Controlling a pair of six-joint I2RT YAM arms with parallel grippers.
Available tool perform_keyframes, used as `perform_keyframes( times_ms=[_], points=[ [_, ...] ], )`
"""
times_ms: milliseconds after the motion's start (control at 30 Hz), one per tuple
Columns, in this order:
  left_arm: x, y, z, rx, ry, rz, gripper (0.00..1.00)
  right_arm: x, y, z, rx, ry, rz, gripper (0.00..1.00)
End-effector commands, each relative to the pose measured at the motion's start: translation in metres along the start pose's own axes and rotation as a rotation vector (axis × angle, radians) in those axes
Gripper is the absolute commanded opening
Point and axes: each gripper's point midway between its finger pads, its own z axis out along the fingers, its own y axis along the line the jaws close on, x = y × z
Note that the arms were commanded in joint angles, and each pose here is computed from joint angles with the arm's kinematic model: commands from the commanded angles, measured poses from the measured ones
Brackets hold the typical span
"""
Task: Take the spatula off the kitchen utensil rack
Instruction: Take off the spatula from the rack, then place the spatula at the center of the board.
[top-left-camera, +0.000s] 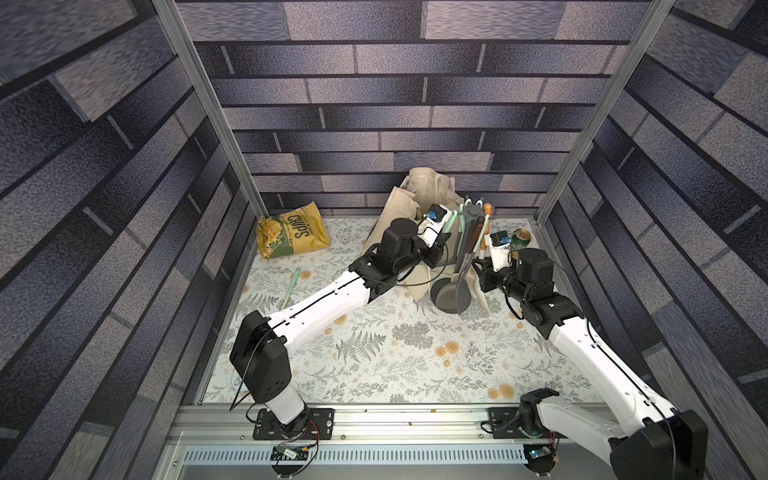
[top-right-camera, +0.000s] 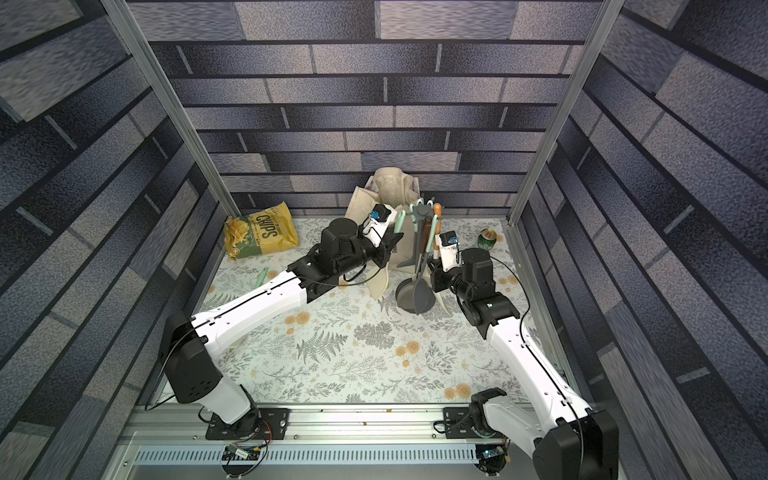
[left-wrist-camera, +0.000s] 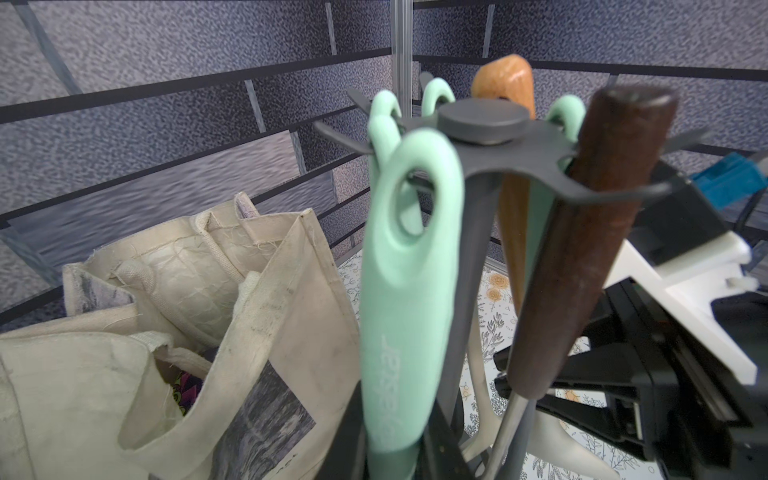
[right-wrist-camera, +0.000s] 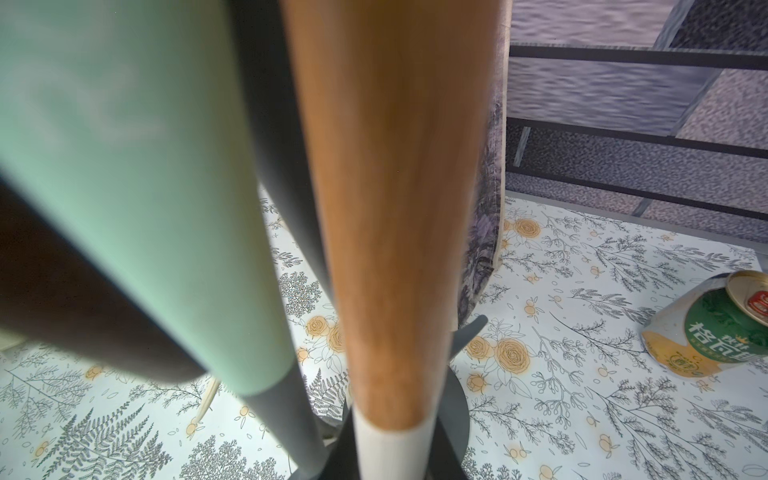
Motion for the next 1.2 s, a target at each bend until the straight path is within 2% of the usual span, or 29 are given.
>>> perform_keyframes(
  times_ms=[0, 167, 333, 500, 667, 933, 1167],
  points=[
    [-0.03, 0.038, -0.023, -0.136, -0.083, -0.011, 0.0, 0.022, 0.003, 0.001, -0.01, 0.076, 0.006, 0.09],
    [-0.039, 0.054, -0.035, -0.21, -0.08, 0.021, 0.0, 0.021, 0.003, 0.0, -0.005, 0.074, 0.004, 0.09],
    [-0.037, 0.075, -0.045, -0.273, 0.014, -0.002, 0.0, 0.022, 0.003, 0.001, -0.005, 0.074, 0.005, 0.09],
    [-0.043, 0.081, -0.058, -0.313, 0.034, 0.01, 0.0, 0.022, 0.003, 0.003, -0.014, 0.076, 0.007, 0.09],
    [-0.04, 0.091, -0.073, -0.382, 0.101, 0.022, 0.0, 0.022, 0.004, 0.004, -0.018, 0.074, 0.009, 0.09],
    [-0.034, 0.125, -0.108, -0.528, 0.199, 0.017, 0.0, 0.022, 0.005, 0.004, -0.024, 0.066, 0.011, 0.09],
    [-0.034, 0.153, -0.139, -0.631, 0.24, 0.0, 0.0, 0.024, 0.005, 0.007, -0.029, 0.073, 0.013, 0.09]
  ],
)
